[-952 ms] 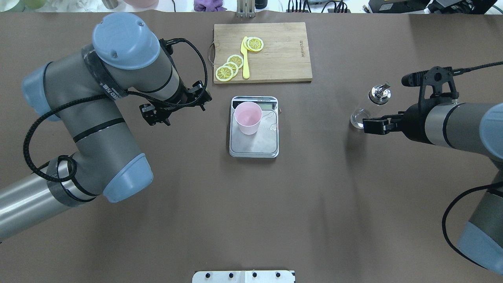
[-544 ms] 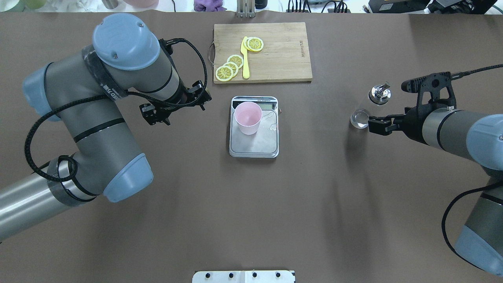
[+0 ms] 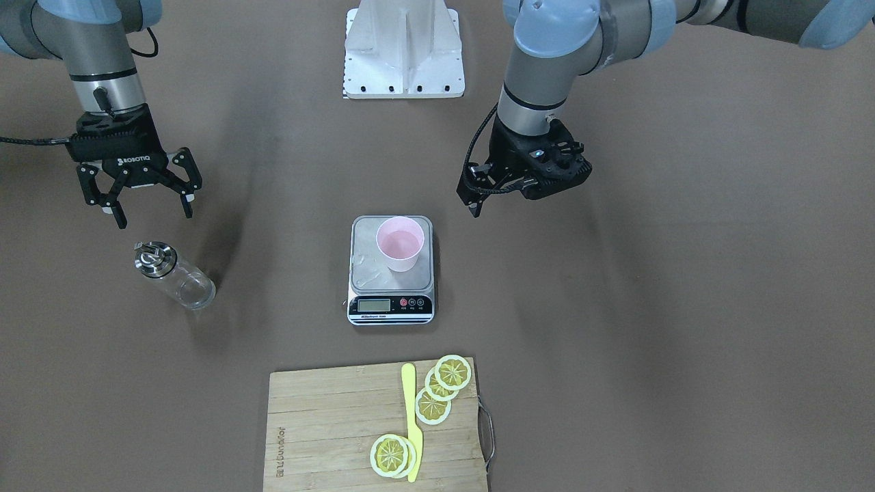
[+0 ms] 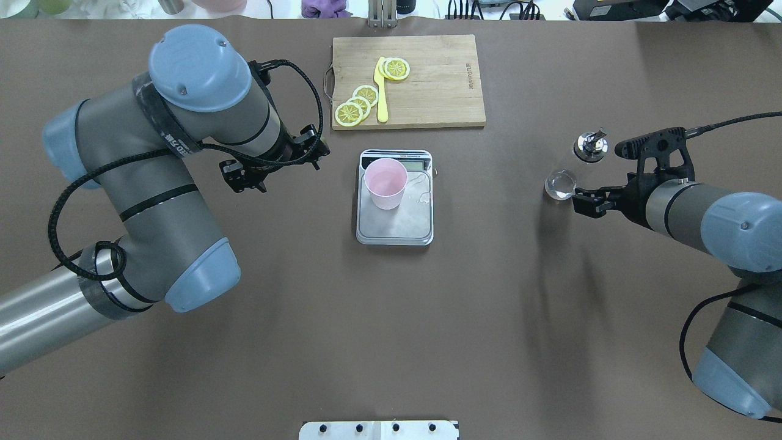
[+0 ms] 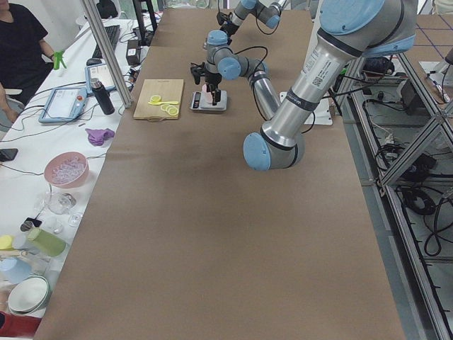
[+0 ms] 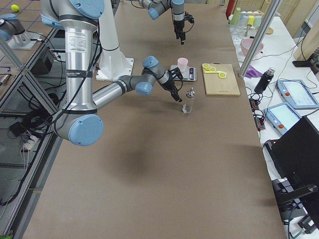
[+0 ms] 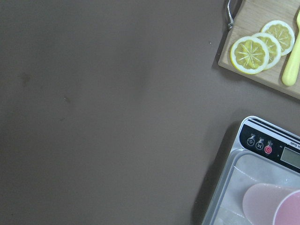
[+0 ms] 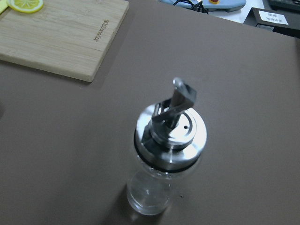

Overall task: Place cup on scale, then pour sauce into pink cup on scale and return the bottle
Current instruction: 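Close the right gripper around the glass sauce dispenser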

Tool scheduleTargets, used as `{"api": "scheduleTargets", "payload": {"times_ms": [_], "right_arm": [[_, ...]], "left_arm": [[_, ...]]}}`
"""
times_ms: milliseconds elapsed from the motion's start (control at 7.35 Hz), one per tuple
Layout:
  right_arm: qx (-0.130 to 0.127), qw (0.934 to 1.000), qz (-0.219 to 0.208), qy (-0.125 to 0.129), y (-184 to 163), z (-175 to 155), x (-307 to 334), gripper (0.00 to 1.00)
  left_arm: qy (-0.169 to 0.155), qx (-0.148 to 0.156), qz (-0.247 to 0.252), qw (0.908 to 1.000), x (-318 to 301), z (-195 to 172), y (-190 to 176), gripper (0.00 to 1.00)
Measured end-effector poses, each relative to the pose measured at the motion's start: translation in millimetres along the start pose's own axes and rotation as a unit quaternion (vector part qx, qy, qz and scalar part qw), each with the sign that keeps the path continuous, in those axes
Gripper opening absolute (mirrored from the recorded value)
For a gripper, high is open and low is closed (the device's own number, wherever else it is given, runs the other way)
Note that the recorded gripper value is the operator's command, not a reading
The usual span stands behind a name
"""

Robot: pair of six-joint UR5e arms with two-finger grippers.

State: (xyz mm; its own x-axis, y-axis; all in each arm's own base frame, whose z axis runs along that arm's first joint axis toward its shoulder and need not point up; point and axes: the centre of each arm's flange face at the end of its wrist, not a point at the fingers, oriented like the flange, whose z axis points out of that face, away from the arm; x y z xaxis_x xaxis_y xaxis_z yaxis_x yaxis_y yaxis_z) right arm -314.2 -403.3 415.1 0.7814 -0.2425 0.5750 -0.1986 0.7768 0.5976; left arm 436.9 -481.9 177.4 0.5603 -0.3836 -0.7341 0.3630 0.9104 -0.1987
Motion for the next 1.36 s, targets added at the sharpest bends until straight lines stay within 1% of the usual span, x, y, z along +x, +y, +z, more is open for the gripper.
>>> {"api": "scheduleTargets", "payload": {"times_ms": [272, 680, 816, 1088, 1224, 1360], "right_arm": [[0.033, 0.9993, 0.0, -0.018, 21.2, 30.1, 14.4, 0.99], [0.077, 0.9967, -0.005, -0.023, 55.0, 66.5, 19.8, 0.99], [0.089, 0.9955, -0.004, -0.03, 61.8, 71.2, 19.9, 0.99], [0.107, 0.9932, 0.0, -0.046, 63.8, 71.8, 18.4, 0.99], [0.115, 0.9921, 0.003, -0.051, 60.3, 72.1, 14.5, 0.99], [0.124, 0.9909, 0.005, -0.051, 55.7, 75.6, 9.7, 0.99]], "left_arm": [[-0.002, 0.0, -0.001, 1.0, -0.3, 2.4, -0.9, 0.99], [-0.006, -0.002, -0.001, 1.0, -0.1, 7.5, -0.2, 0.98], [-0.006, -0.002, 0.0, 1.0, 0.0, 10.6, -0.2, 0.99], [-0.001, -0.002, 0.002, 1.0, 1.2, 18.4, -2.0, 0.99], [-0.001, -0.002, 0.002, 1.0, 1.3, 20.5, -2.5, 0.98], [0.0, -0.003, 0.002, 1.0, 1.4, 21.5, -2.8, 0.98]]}}
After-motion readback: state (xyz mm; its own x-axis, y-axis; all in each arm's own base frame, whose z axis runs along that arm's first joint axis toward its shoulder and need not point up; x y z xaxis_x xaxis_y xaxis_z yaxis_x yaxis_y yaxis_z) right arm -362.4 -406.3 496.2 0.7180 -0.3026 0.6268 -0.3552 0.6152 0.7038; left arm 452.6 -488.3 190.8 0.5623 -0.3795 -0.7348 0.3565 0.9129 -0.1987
